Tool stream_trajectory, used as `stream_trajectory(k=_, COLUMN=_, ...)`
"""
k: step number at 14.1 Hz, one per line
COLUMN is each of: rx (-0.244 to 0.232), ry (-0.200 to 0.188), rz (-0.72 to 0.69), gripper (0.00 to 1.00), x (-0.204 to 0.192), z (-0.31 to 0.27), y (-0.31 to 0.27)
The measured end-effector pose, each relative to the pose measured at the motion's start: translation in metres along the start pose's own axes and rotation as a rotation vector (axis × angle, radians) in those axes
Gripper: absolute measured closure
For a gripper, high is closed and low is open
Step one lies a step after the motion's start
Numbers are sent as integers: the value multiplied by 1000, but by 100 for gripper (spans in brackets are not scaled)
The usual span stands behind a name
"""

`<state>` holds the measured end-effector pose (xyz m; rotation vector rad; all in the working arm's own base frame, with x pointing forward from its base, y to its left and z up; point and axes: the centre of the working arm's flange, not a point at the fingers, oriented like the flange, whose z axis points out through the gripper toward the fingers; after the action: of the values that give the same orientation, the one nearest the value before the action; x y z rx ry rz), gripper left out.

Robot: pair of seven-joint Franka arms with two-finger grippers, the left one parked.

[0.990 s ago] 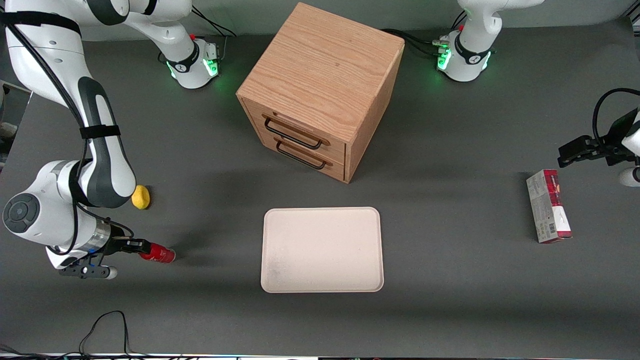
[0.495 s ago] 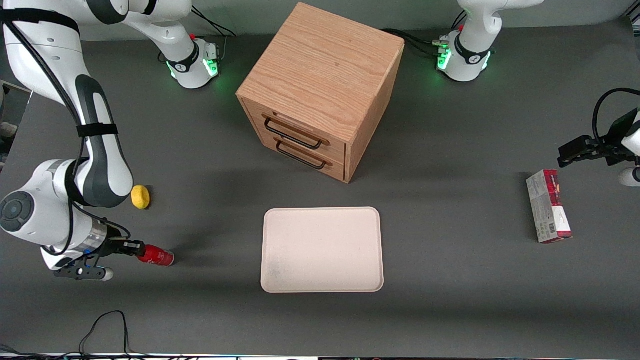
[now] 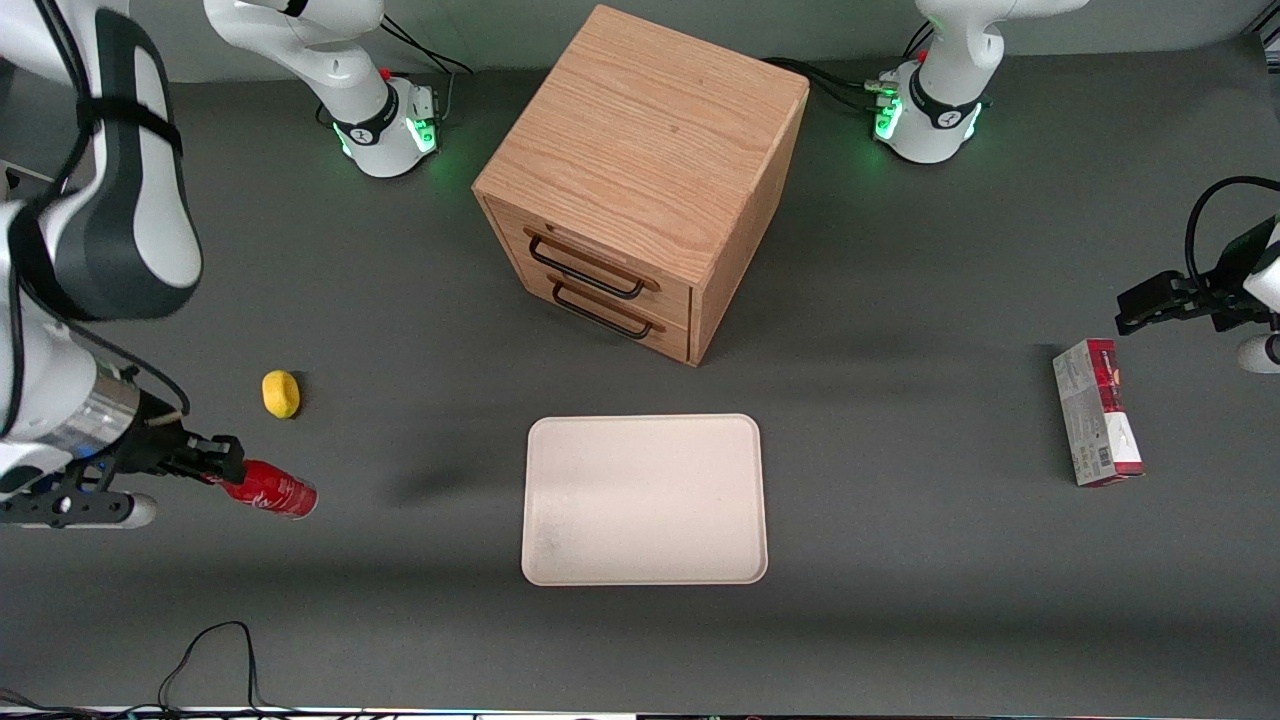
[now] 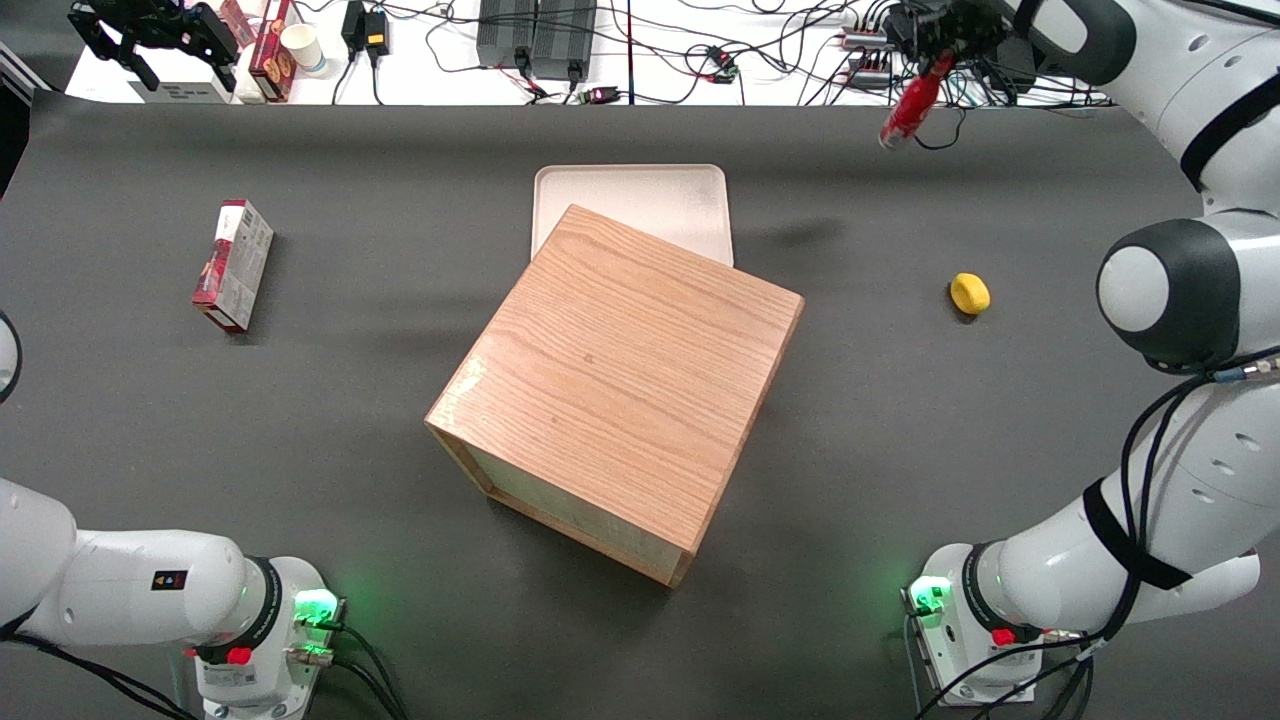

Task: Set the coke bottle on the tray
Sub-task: 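Lift the bottle and carry it with the right gripper onto the tray, then lower the bottle onto the tray and open the right gripper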

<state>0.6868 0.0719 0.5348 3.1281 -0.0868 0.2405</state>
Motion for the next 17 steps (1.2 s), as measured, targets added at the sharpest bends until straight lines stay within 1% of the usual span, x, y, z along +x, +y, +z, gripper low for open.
stream_trajectory(k=2, rx=-2, ry=26, rz=25, gripper=69, x=-8, z=-12, y=-63)
stream_trajectory(k=5, rx=25, ry=17, rz=92, gripper=69, x=-24, z=4, y=-153)
stream_trajectory(k=7, rx=42, ry=19, rz=102, gripper=69, x=-25, z=20, y=-189)
stream_trajectory(k=10, rx=73, ry=31, rz=104, gripper=69, x=-18, z=50, y=-210)
stream_trajectory(k=13, rx=114, ry=52, rz=113, gripper=69, x=-10, z=108, y=-228)
stream_trajectory(k=15, rx=130, ry=49, rz=111, gripper=69, x=-9, z=150, y=-237)
stream_trajectory(k=17, rx=136, ry=45, rz=109, gripper=69, x=-10, z=171, y=-241)
